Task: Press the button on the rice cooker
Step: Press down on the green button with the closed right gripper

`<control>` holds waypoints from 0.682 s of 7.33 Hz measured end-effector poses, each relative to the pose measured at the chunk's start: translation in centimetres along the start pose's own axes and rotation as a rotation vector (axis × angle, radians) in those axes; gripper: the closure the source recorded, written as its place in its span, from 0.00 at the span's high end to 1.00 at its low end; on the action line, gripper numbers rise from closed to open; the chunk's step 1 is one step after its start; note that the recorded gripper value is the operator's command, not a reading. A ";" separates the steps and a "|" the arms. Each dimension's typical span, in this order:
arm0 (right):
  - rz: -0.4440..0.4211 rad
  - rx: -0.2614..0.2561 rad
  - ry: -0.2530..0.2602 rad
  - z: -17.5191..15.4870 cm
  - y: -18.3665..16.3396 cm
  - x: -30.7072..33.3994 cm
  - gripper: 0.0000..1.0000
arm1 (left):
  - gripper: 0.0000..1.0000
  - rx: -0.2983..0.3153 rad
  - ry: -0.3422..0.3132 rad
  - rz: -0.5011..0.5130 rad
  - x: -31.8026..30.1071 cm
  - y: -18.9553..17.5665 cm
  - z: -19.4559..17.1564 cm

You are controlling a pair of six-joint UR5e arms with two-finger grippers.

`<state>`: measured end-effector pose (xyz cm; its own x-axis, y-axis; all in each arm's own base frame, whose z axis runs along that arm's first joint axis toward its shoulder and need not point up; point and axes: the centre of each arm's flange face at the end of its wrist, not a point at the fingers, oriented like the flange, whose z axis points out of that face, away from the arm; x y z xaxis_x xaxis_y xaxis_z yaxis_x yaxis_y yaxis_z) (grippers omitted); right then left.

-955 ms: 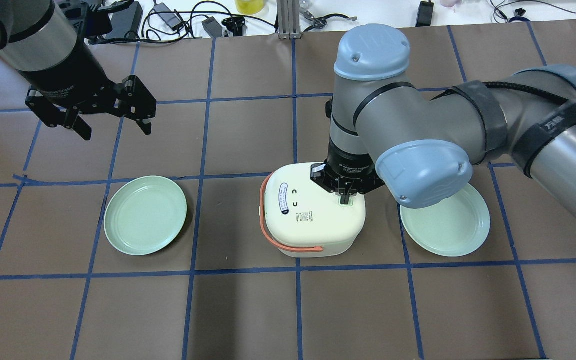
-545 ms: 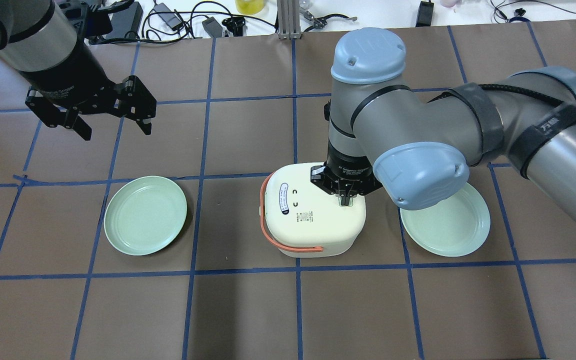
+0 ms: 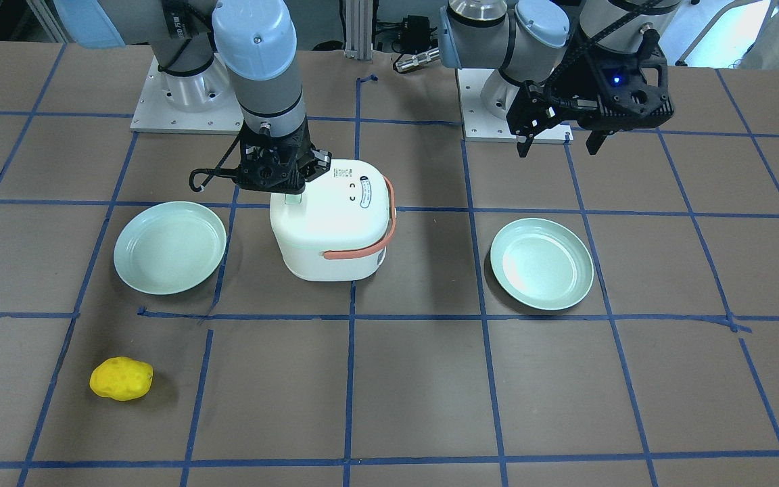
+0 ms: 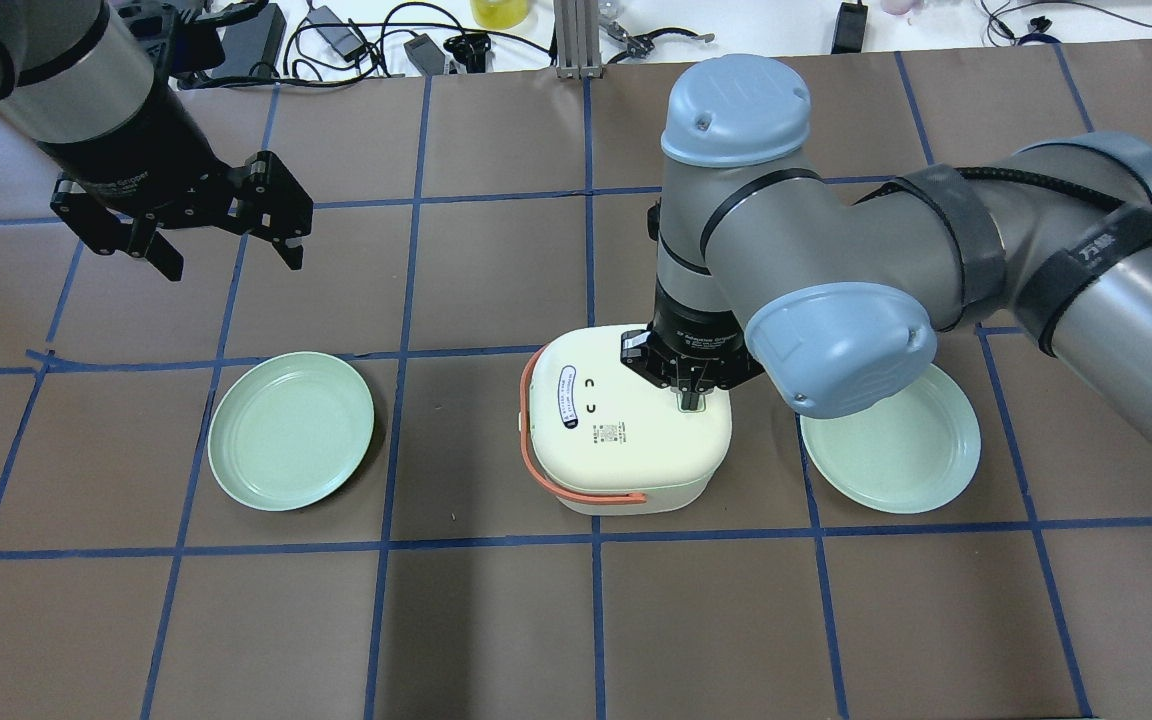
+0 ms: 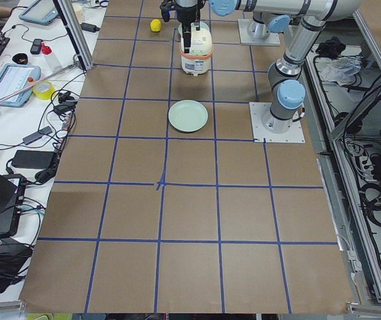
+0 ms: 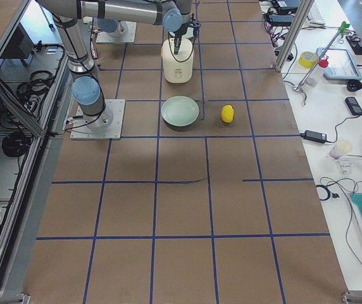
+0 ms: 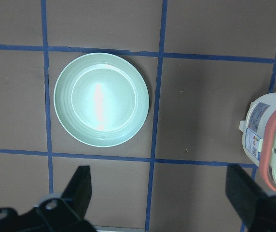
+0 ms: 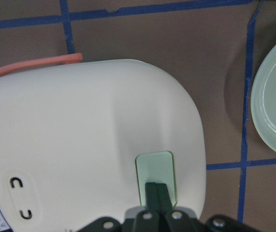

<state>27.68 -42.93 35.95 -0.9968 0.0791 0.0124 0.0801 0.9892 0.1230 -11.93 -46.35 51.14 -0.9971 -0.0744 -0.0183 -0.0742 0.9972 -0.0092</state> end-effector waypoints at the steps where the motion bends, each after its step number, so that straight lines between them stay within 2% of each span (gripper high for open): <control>1: -0.002 -0.001 -0.001 0.0 -0.1 0.1 0.00 | 1.00 0.000 0.000 0.000 0.0 0.0 0.0; 4: -0.003 -0.007 -0.003 0.4 -0.1 0.1 0.02 | 1.00 0.000 0.000 0.000 0.0 0.0 0.0; 5: -0.002 -0.010 -0.001 0.6 -0.3 0.1 0.99 | 1.00 0.000 0.000 -0.001 0.0 0.0 0.0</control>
<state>27.57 -43.12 35.33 -0.9970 0.0768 0.0114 0.0777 0.9881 0.1325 -11.93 -46.35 51.14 -0.9970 -0.0754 -0.0183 -0.0752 0.9971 -0.0092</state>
